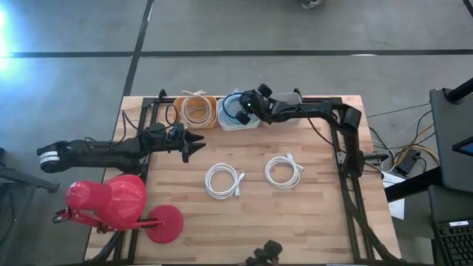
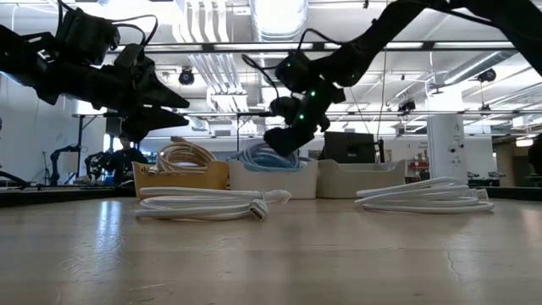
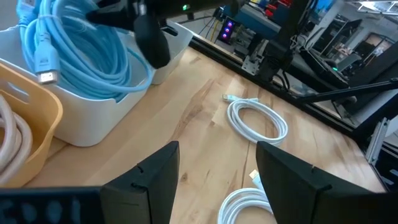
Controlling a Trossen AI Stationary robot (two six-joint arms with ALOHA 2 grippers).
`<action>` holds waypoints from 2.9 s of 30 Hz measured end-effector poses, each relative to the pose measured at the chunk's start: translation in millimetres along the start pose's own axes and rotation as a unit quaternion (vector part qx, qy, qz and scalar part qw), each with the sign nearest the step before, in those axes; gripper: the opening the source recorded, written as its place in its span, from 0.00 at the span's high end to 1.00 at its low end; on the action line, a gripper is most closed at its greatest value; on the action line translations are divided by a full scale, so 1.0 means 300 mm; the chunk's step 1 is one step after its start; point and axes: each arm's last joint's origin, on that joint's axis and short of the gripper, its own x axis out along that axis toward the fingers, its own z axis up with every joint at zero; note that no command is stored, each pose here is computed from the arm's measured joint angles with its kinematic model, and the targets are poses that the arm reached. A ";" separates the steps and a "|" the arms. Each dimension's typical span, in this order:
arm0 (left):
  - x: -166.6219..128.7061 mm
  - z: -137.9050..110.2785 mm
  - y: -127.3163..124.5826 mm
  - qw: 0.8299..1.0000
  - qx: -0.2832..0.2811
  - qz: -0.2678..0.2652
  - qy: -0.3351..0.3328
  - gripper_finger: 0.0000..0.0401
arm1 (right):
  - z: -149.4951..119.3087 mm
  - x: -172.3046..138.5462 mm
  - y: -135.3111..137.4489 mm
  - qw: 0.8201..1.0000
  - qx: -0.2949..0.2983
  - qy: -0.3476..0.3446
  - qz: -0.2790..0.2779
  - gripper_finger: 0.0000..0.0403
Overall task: Sort HDMI cables
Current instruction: Put the blue hdmi cable into the white bin, then put the white HDMI cable into the gray bin
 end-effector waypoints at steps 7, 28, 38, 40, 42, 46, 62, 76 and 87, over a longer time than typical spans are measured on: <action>0.000 0.000 0.000 1.000 0.007 0.000 0.000 0.47 | 0.023 0.003 0.015 0.999 -0.043 -0.002 0.000 0.80; 0.000 -0.003 0.000 1.000 0.009 0.001 0.004 0.47 | 0.085 -0.332 -0.028 0.994 -0.055 0.074 0.059 0.69; 0.000 -0.011 0.001 1.000 0.007 0.003 0.014 0.47 | -0.050 -0.513 0.029 0.948 -0.083 0.217 0.218 0.73; 0.000 -0.011 0.001 1.000 0.006 0.003 0.015 0.47 | -0.091 -0.516 0.044 0.938 -0.082 0.236 0.241 0.73; 0.000 -0.011 0.001 1.000 0.006 0.003 0.015 0.47 | -0.139 -0.510 0.057 0.930 -0.095 0.256 0.244 0.73; 0.000 -0.011 0.001 1.000 0.006 0.003 0.014 0.47 | -0.235 -0.493 0.070 0.913 -0.111 0.302 0.251 0.72; 0.000 -0.011 0.001 1.000 0.005 0.003 0.014 0.47 | -0.446 -0.449 0.106 0.874 -0.083 0.352 0.325 0.72; 0.000 -0.010 0.001 1.000 0.005 0.003 0.013 0.47 | -0.480 -0.439 0.120 0.888 -0.099 0.324 0.310 0.85; 0.000 -0.010 0.001 1.000 0.006 0.003 0.013 0.47 | -0.389 -0.505 0.121 0.937 -0.141 0.251 0.196 0.91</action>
